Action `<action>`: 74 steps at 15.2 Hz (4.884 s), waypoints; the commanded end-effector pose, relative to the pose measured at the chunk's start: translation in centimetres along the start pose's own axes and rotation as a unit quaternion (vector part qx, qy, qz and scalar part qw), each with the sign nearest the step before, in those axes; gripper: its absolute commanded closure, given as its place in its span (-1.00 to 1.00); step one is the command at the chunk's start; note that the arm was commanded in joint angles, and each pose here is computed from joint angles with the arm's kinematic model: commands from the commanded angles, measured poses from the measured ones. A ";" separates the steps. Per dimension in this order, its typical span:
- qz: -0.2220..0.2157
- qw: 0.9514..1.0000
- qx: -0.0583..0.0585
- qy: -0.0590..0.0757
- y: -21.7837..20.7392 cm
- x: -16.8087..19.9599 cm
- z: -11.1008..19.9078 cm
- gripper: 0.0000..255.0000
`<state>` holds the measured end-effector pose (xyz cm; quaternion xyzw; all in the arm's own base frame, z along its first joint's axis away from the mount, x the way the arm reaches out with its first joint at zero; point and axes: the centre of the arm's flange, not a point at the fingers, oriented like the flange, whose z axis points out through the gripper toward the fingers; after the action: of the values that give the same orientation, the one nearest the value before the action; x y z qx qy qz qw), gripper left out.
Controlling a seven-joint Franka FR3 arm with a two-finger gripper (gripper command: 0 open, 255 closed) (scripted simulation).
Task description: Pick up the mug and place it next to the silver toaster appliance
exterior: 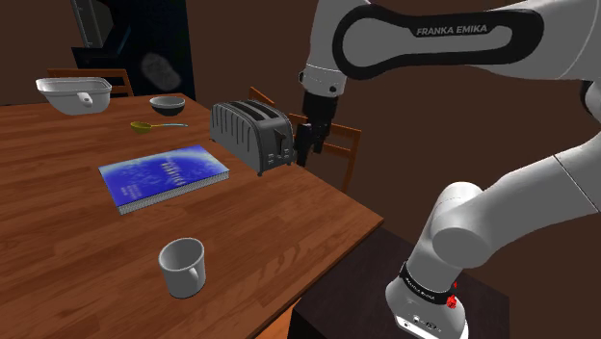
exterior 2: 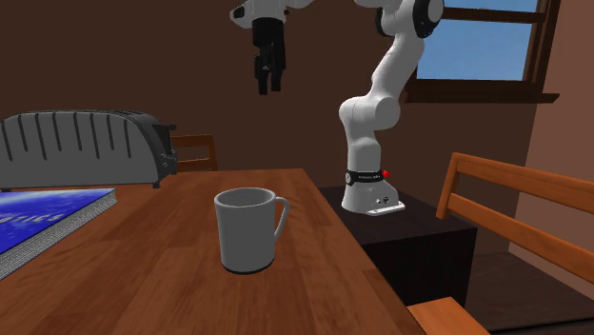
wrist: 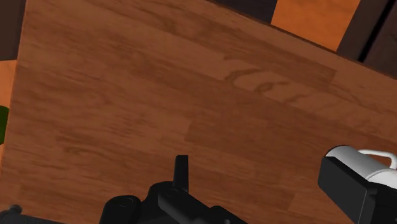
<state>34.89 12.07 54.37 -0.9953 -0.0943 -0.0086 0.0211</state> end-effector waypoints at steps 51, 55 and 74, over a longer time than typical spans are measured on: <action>-0.055 0.998 0.016 0.026 -23.0 13.8 19.9 1.00; -0.055 0.998 0.016 0.026 -23.1 13.8 17.8 1.00; -0.055 0.998 0.016 0.026 -23.5 14.0 7.8 1.00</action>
<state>44.34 38.12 47.38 -0.9876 -0.1481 -0.0342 0.0392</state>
